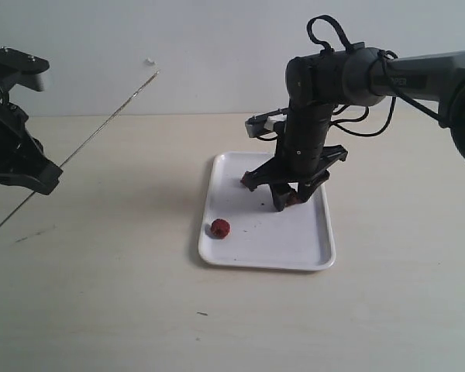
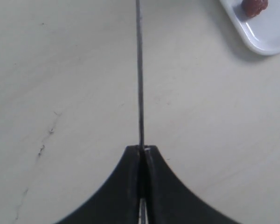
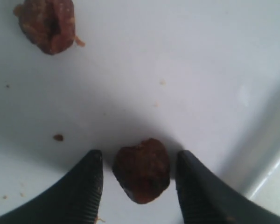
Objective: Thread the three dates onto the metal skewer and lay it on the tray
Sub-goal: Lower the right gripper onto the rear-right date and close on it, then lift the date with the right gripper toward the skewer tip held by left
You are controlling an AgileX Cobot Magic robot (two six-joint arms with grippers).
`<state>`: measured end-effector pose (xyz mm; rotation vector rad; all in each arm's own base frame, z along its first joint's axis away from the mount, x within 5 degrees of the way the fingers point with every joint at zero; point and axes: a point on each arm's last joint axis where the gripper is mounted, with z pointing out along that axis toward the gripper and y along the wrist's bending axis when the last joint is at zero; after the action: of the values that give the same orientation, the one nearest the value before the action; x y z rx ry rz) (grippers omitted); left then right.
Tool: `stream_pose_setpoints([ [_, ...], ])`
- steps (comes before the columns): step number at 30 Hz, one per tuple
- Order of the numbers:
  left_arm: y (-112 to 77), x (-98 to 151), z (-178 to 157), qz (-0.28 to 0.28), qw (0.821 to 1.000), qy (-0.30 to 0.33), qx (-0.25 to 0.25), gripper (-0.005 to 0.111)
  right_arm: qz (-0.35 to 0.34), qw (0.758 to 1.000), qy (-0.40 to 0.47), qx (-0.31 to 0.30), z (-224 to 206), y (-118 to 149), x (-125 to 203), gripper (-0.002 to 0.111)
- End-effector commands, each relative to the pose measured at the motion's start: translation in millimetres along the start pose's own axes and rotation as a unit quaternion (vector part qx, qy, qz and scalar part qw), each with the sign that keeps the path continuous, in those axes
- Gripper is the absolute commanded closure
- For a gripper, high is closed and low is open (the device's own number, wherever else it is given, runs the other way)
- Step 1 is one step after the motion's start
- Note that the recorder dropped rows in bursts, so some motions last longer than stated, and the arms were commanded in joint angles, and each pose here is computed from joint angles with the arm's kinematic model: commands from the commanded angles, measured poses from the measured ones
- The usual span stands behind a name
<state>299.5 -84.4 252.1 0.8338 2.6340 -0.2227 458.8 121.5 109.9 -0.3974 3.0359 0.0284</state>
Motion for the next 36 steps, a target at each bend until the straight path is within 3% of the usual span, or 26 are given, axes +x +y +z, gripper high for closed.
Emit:
stream_pose_setpoints([
  [1,-0.1,-0.2,-1.9,-0.004,1.000,-0.007,-0.001,0.107,0.007,1.000,0.009,-0.003,14.0,-1.0,0.3,0.062],
  [16,0.7,-1.5,-1.9,-0.002,1.000,-0.014,-0.005,0.107,0.010,1.000,0.020,-0.007,16.4,-0.2,2.1,0.078],
  [22,3.3,-5.0,-2.1,0.000,0.999,-0.034,-0.019,0.107,0.009,1.000,0.017,-0.006,11.4,-0.5,1.9,0.079],
  [26,5.3,-7.0,1.9,0.019,0.999,-0.039,-0.024,0.107,-0.031,0.999,0.027,-0.007,-5.2,-0.5,4.1,0.080],
  [32,17.2,-13.7,37.1,0.062,0.996,-0.043,-0.041,0.107,-0.026,0.999,0.027,-0.031,-41.5,-8.3,2.4,0.080],
  [36,31.0,-24.3,64.5,0.059,0.991,-0.089,-0.083,0.107,-0.016,0.995,-0.019,-0.092,-67.1,-13.6,-5.6,0.080],
])
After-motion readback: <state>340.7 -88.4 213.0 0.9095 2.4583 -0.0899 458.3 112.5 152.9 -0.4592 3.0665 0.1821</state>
